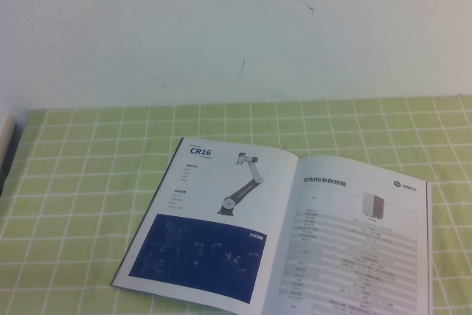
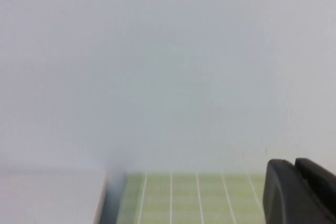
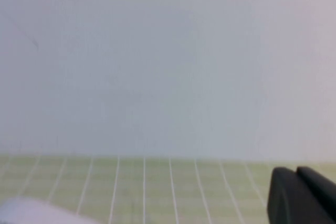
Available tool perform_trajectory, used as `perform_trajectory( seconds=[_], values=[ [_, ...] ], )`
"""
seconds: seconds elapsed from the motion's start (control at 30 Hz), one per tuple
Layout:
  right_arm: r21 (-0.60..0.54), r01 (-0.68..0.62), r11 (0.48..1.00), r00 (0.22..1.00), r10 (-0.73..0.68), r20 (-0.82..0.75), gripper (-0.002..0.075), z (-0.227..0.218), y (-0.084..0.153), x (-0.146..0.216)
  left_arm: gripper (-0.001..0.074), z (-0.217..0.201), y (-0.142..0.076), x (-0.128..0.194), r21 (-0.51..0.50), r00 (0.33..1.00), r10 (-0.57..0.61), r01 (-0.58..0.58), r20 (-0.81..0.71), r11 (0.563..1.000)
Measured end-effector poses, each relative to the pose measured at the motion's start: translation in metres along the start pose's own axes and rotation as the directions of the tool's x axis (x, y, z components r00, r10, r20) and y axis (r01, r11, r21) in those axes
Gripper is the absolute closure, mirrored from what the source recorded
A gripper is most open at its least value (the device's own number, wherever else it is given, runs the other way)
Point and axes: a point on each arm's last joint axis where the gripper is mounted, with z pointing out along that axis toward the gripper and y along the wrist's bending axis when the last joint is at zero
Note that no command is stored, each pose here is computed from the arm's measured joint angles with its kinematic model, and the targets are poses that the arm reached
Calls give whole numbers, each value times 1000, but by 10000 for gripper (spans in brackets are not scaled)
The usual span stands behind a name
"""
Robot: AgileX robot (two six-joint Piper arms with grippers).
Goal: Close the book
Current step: 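Close the open booklet and leave it lying on the table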
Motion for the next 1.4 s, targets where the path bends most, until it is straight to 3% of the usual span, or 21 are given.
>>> perform_trajectory(
  seconds=[0.3,0.53,0.67,0.93,1.17,1.27,1.4],
  values=[
    [-3,3,1000,898,-1,439,729,-9,0,-40,738,-6,-2,-33,22,933,-3,-6,360,1000],
    [-2,-22,1000,840,20,541,729,-14,-1,-49,738,-8,-2,-37,16,913,7,-14,408,1000],
    [-23,-49,999,877,54,478,729,-14,-1,-58,738,-3,-2,-33,11,971,-4,2,238,1000],
    [28,-30,999,976,23,216,729,-12,-11,-129,738,8,-9,-84,8,995,-9,10,-100,1000],
    [44,-11,999,998,14,-55,729,24,-15,-157,738,52,-17,-109,22,907,-17,29,-420,999],
    [0,-43,999,988,43,-149,729,44,-11,-156,738,79,-22,-107,98,849,48,4,-526,995],
    [-110,-69,992,959,35,-282,729,70,0,-146,738,115,-31,-95,196,775,78,61,-627,979]
  ],
)
